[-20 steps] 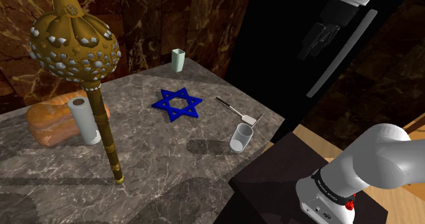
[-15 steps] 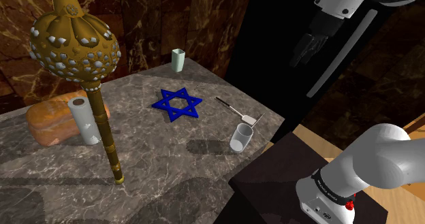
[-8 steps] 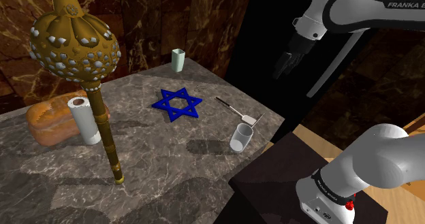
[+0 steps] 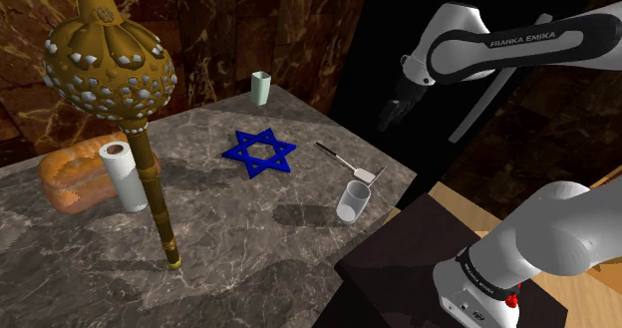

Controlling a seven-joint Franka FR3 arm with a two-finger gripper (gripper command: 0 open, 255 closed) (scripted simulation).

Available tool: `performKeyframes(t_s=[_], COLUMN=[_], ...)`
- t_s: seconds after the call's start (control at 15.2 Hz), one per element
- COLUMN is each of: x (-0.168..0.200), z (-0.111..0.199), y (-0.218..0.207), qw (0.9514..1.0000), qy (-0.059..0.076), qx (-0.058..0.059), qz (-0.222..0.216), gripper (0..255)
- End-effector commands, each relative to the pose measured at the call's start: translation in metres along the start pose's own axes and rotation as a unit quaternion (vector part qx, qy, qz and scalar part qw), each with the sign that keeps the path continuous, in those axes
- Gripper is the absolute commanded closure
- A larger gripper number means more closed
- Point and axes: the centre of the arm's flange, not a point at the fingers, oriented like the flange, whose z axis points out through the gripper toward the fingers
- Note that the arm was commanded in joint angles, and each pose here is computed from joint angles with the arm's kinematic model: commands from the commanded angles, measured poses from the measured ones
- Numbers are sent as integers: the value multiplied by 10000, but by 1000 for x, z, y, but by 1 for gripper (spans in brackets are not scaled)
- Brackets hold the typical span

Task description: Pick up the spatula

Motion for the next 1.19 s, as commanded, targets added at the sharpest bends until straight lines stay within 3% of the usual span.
performKeyframes(t_s=[0.0,1.12], x=[10,99], z=[23,221], y=[8,64], qw=[10000,9987], qy=[15,51], qx=[-7,-43], qz=[-56,-503], gripper=[0,0])
